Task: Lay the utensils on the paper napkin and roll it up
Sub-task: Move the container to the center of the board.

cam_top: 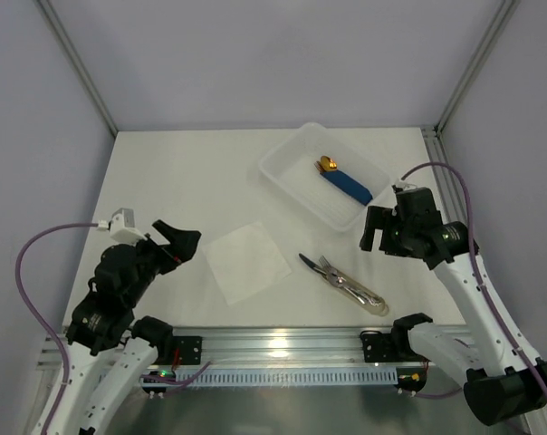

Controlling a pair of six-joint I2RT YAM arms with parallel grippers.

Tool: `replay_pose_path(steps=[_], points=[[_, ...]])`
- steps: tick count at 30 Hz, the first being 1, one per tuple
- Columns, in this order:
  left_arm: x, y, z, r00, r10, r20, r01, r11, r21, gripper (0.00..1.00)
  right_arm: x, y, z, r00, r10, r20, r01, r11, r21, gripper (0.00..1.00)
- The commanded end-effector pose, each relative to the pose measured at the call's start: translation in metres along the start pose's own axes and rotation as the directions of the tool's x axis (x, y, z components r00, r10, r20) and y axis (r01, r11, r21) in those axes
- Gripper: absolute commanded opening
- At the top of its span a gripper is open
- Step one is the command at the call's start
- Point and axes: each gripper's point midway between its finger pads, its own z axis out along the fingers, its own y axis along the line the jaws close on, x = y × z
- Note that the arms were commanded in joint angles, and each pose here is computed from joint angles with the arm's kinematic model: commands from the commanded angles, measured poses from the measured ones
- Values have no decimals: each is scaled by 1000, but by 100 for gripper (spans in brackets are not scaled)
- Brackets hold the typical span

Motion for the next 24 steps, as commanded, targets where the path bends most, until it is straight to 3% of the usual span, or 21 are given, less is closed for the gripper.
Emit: replay_pose_path(steps=[1,4,7,9,14,17,20,22,24], points=[[4,-12,7,998,58,-32,-56,996,66,99,-12,3,-4,988,-149,-30,149,989,0,99],[15,-20,13,994,60,-94,-51,993,103,99,-22,8,-1,964,-259,-53,262,963,66,99],[23,-31,19,989,27,-147,-5,989,149,99,-25,22,-1,886,-456,-79,462,882,93,94],[32,-38,21,981,-2,-193,36,984,177,99,-16,29,4,826,-556,-93,562,824,75,84],[39,-42,26,973,-28,-228,73,979,191,99,3,58,2,746,-664,-48,660,747,-81,70],[38,-40,27,975,-24,-219,66,980,186,99,-1,53,2,650,-759,-38,758,651,-49,70],[36,-40,26,978,-21,-210,63,979,192,99,15,30,13,528,-841,-120,842,536,-54,71],[36,-41,26,978,-27,-208,68,979,194,99,38,23,22,489,-858,-158,852,509,-123,73],[37,-41,27,977,-30,-209,71,978,194,99,45,26,22,511,-851,-123,840,525,-138,74]])
